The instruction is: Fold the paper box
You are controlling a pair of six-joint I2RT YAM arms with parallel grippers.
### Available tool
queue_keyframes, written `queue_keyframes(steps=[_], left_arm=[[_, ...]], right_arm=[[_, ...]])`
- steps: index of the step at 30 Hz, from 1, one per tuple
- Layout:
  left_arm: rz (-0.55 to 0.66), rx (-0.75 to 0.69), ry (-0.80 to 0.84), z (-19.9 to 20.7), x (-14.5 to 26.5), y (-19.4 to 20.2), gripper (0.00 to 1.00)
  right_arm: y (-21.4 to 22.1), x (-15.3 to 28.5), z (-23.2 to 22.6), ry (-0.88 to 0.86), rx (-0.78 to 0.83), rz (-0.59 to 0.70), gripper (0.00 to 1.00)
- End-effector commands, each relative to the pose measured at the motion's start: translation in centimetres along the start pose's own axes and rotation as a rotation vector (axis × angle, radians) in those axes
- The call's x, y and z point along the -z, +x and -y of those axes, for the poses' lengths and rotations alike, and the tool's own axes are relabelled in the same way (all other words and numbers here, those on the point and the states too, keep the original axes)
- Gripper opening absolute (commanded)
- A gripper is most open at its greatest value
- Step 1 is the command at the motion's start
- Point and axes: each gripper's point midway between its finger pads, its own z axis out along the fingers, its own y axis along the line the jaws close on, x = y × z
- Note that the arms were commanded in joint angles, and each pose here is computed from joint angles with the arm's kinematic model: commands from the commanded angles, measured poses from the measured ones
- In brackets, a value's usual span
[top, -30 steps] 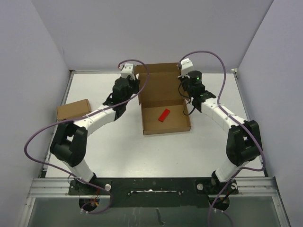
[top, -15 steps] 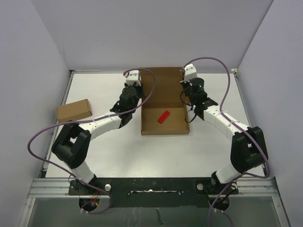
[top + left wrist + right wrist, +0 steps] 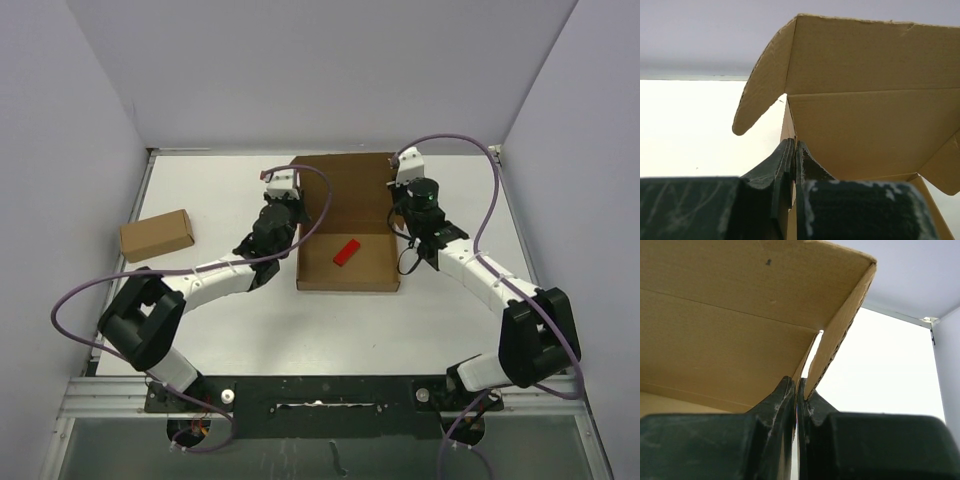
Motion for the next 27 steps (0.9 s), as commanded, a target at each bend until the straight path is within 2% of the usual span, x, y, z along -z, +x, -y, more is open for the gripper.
queue_keyframes(steps=[1, 8, 21, 23, 27], left_arm=[[-0.047, 0.052, 0.158, 4.2, 2.4, 1.1, 0.0], [-0.063, 0.05, 0.15, 4.0, 3.3, 2.1, 0.0], [-0.053, 0.041, 0.139, 3.7, 3.6, 1.7, 0.0], [-0.055, 0.037, 0.14, 3.7, 3.7, 1.7, 0.0], [-0.059, 0.035, 0.148, 3.8, 3.7, 1.7, 0.0]], right_arm=[[-2.8, 1.8, -4.4, -0.183, -0.059, 0.112, 0.04], [-2.2, 2.8, -4.5, -0.205, -0.06, 0.102, 0.09], [-0.5, 3.7, -4.5, -0.243, -0.071, 0.046, 0.19], [-0.3, 3.7, -4.3, -0.246, -0.082, 0.035, 0.19], [0.1, 3.9, -4.3, -0.259, -0.107, 0.021, 0.11]])
